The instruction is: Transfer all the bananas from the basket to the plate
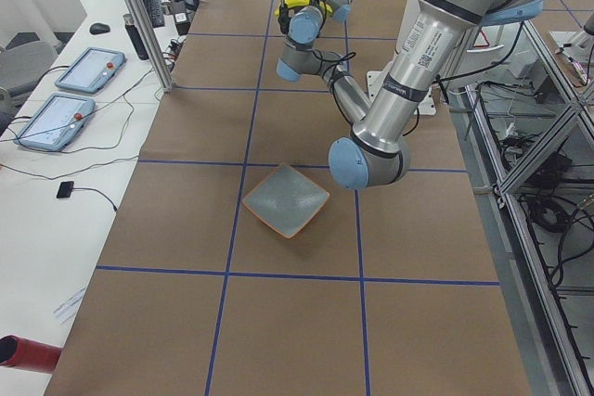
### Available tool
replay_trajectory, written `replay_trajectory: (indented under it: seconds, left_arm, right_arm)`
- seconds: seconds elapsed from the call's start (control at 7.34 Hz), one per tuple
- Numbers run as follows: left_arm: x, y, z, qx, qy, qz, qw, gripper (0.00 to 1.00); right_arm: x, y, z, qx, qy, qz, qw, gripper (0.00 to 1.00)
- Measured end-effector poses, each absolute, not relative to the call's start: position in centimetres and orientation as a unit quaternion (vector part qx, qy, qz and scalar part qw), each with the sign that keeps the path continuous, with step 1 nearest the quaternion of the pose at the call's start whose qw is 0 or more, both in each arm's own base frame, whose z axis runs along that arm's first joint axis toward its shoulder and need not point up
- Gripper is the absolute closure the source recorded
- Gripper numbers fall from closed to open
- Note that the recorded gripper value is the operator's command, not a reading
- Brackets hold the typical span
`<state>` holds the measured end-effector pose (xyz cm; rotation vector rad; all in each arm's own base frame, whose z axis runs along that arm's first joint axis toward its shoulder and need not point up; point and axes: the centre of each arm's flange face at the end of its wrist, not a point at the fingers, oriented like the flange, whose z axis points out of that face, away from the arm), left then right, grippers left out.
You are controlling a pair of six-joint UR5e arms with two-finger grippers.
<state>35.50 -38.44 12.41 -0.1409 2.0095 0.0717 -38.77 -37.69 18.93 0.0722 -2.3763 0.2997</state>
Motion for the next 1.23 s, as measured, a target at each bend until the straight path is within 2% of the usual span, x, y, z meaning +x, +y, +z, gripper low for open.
replay_trajectory:
  seconds: [0.68,0.95,1.09,1.23]
  left_arm:
    - [35.9,-37.9,11.9,-0.07,0.847,0.031,0.526,0.09]
    - [36.3,-37.4,11.7,-0.073,0.849,0.034,0.522,0.16]
    - [36.5,-37.2,11.5,-0.074,0.85,0.035,0.52,0.29]
    - [36.5,-37.1,11.4,-0.074,0.851,0.037,0.518,0.88]
  right_arm:
    - [-39.5,-37.8,20.9,0.039,-0.945,0.083,0.314,1.0]
    - [-39.5,-37.8,20.6,0.045,-0.95,0.074,0.301,1.0]
    - [-39.7,-37.8,20.7,0.049,-0.95,0.072,0.3,1.0]
    - [-39.8,-37.7,20.8,0.051,-0.95,0.07,0.299,1.0]
